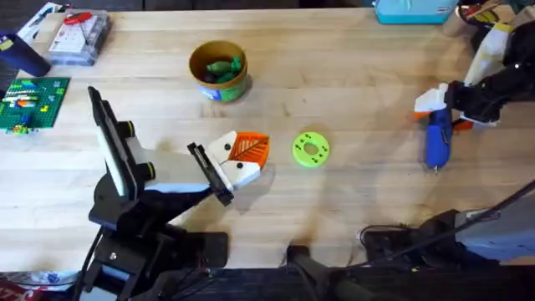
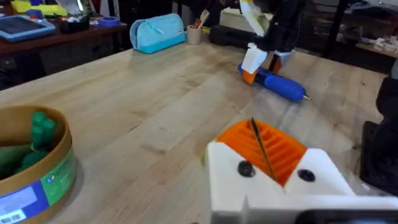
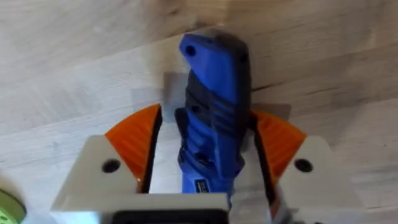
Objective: Pick up the gripper from the table and insert it into the empty holder that is missing its gripper. Then pick up a screw, insert it into the mounting hole, and use the screwdriver to tighten it. Finally, clean up the table by picking up the vegetable and placing it into the bucket.
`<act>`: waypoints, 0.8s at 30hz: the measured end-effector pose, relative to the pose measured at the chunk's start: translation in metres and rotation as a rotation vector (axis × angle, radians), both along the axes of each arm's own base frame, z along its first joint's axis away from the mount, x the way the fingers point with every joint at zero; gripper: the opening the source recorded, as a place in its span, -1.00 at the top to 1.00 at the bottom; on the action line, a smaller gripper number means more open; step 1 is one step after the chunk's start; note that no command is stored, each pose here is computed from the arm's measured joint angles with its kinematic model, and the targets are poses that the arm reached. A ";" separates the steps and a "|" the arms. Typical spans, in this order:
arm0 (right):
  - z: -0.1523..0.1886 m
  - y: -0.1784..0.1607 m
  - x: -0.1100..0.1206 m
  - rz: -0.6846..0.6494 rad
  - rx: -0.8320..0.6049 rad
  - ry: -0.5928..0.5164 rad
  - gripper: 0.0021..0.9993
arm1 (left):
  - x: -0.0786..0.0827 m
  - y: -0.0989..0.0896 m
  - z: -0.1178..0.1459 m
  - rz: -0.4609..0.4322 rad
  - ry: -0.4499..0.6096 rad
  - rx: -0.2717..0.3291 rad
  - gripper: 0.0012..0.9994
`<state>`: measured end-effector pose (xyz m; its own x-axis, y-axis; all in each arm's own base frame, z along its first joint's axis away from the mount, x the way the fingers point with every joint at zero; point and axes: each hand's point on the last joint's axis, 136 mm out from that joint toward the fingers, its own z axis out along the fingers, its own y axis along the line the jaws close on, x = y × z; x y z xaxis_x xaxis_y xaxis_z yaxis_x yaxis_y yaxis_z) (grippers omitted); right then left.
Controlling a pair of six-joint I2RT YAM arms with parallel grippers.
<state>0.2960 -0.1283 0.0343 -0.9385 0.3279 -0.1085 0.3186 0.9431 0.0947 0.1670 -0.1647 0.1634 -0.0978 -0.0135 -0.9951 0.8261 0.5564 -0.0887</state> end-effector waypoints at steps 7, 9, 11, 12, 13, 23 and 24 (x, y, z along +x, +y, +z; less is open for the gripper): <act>-0.001 -0.005 0.000 -0.008 -0.027 0.001 -0.37 | 0.000 0.000 0.000 0.000 0.000 0.000 0.98; -0.001 -0.006 0.001 -0.008 -0.031 -0.003 -0.36 | 0.000 0.000 0.000 0.000 0.000 0.000 0.98; -0.001 -0.008 0.005 -0.008 -0.038 -0.019 -0.33 | 0.000 0.000 0.000 0.000 0.000 0.000 0.98; -0.001 -0.009 0.007 -0.009 -0.042 -0.029 -0.30 | 0.000 0.000 0.000 0.000 0.000 0.000 0.98; -0.001 -0.009 0.009 -0.011 -0.044 -0.035 -0.29 | 0.000 0.000 0.000 0.000 0.000 0.000 0.98; -0.001 -0.013 0.009 -0.018 -0.055 -0.039 0.05 | 0.000 0.000 0.000 0.000 0.000 0.000 0.98; -0.001 -0.013 0.010 -0.018 -0.057 -0.041 0.23 | 0.000 0.000 0.000 0.000 0.000 0.000 0.98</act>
<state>0.3057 -0.1416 0.0336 -0.9268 0.3370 -0.1660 0.3326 0.9415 0.0542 0.1670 -0.1647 0.1634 -0.0977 -0.0134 -0.9951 0.8259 0.5567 -0.0886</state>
